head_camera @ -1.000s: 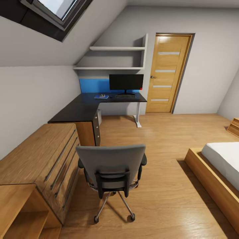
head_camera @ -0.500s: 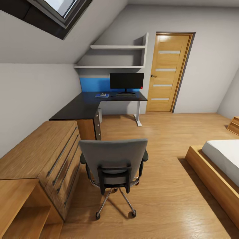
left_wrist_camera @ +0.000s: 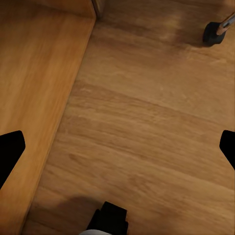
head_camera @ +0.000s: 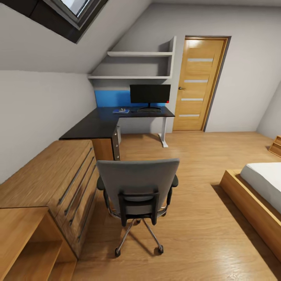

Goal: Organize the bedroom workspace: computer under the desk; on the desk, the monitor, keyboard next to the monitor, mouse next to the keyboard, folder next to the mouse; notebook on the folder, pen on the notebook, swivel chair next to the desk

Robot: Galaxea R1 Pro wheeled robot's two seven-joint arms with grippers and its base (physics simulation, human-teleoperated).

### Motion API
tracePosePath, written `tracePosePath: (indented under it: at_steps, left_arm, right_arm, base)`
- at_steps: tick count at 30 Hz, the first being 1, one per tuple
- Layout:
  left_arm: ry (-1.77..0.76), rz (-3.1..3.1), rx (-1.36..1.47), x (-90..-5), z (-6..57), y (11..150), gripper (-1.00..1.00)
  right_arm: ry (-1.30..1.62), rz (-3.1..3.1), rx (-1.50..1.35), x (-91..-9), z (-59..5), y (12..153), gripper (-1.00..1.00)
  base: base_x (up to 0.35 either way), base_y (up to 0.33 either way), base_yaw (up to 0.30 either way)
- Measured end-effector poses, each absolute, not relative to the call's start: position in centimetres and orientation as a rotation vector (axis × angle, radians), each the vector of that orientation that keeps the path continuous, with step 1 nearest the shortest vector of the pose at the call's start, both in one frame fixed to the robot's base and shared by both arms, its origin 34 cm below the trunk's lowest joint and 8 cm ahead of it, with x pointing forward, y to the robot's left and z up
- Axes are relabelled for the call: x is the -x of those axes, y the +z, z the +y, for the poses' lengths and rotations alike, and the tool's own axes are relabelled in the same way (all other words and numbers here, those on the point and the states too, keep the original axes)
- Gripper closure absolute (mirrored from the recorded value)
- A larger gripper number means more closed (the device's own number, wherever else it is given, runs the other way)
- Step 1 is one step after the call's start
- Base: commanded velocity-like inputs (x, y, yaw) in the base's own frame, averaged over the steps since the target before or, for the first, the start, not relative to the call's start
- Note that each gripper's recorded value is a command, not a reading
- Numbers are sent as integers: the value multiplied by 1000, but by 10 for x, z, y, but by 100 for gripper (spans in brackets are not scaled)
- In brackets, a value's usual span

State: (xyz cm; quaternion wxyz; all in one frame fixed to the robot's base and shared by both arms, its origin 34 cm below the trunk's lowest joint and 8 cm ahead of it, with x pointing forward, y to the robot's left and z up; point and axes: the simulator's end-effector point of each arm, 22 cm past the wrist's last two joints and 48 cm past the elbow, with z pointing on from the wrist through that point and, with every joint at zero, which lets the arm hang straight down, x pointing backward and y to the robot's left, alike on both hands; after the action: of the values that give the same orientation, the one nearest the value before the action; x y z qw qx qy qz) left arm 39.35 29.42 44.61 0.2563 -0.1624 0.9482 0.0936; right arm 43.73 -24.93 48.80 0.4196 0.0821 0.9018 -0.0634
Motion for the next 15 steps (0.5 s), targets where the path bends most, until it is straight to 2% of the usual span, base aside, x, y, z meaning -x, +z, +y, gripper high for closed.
tracePosePath:
  at_steps: [15]
  left_arm:
    - [251, 2575, 434, -391, 293, 418, -100]
  right_arm:
    - [-159, 2260, -206, -435, -249, 460, -100]
  base:
    - [0, 2, 0]
